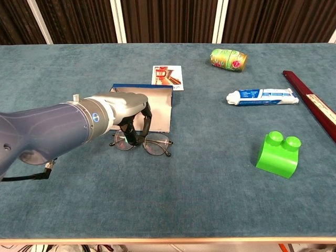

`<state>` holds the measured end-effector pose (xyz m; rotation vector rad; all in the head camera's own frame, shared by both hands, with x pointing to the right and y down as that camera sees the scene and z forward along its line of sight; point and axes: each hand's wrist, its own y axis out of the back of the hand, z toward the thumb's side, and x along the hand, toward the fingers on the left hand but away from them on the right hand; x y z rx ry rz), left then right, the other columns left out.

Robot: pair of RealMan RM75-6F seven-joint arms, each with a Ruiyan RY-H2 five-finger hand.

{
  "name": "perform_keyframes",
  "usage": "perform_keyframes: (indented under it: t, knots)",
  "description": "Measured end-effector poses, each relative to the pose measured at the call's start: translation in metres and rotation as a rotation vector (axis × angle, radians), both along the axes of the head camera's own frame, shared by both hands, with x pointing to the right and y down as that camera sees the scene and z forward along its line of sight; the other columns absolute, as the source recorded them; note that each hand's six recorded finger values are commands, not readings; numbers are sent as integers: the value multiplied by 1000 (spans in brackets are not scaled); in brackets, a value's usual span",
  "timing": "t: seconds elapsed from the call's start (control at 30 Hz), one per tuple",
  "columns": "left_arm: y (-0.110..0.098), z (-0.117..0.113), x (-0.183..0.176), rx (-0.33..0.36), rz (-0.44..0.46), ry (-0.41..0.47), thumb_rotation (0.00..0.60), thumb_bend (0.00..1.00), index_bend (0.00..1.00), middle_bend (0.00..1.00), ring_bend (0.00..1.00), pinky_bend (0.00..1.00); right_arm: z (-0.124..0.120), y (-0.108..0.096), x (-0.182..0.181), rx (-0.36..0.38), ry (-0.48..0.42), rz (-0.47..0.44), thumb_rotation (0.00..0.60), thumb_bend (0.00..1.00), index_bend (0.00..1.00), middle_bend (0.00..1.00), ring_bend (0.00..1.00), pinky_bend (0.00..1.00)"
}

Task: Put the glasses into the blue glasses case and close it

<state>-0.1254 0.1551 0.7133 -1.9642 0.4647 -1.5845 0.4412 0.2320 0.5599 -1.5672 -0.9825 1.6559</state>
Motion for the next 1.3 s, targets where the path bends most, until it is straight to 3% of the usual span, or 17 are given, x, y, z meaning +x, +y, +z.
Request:
perform_keyframes:
  t: [0.8, 1.3]
  knots:
    - [-27, -6, 9, 64, -45, -58, 600, 427, 568, 102, 0, 0, 1, 1, 1, -14, 7, 7, 600, 62, 0, 0, 0, 226]
    - [-68, 12, 6, 133, -132, -162, 600, 427, 569, 77, 0, 0, 2, 1, 3, -25, 12, 18, 600, 62, 0, 0, 0, 226]
